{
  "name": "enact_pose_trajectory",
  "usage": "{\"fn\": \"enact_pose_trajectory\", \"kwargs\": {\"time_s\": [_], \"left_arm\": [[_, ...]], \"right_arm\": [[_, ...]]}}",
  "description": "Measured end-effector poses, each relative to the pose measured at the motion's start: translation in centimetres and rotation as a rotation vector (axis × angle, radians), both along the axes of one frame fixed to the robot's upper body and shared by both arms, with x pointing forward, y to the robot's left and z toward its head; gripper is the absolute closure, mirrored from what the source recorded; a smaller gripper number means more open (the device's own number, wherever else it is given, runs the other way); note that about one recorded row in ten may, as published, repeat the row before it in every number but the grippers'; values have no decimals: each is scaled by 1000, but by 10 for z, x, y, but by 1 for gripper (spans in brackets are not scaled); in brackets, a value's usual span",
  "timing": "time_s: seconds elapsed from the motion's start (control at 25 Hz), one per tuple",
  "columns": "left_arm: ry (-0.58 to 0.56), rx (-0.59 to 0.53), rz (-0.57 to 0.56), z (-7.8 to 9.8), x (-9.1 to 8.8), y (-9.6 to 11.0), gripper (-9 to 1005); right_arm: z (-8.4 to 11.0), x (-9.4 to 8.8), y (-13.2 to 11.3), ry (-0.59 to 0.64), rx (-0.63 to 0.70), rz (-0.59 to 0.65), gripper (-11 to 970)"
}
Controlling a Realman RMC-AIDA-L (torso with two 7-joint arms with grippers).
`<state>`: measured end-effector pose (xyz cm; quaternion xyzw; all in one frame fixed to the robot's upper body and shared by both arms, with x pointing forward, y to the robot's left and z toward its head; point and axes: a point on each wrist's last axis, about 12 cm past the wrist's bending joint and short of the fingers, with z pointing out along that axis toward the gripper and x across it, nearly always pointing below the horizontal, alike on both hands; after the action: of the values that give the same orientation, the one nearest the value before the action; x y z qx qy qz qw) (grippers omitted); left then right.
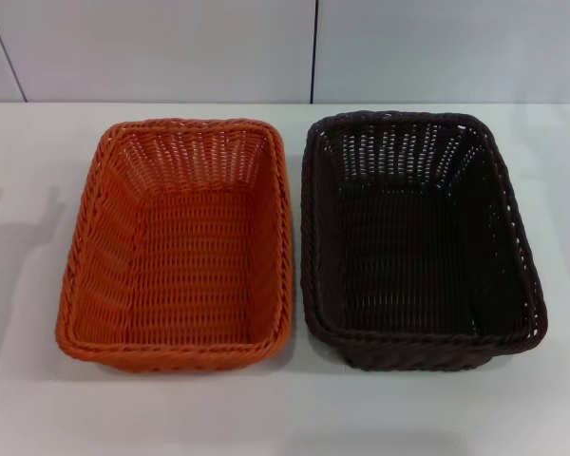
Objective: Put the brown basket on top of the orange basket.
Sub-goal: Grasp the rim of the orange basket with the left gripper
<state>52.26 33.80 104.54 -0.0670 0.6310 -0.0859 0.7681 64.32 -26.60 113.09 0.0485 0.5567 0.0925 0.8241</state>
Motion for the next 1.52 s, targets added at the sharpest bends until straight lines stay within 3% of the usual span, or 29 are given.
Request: {"fn": "enact_pose_trajectory", "kwargs": {"time_s": [0.8, 0.88, 1.04, 1.32, 1.52], "left_arm": [[6, 20, -22, 4, 11, -4, 171], [31, 50, -27, 11, 28, 0, 173], [49, 79, -16, 17, 43, -1, 177], [72, -47, -23, 35, 69, 5, 184], [167, -130, -158, 54, 91, 14, 188]], "right_arm": [[-7, 6, 2, 78, 6, 2, 397], [-8, 6, 2, 90, 5, -1, 397], [-10, 5, -1, 95, 0, -9, 397], [-3, 7, -6, 75, -26, -17, 397], [1, 9, -14, 63, -44, -34, 397]]}}
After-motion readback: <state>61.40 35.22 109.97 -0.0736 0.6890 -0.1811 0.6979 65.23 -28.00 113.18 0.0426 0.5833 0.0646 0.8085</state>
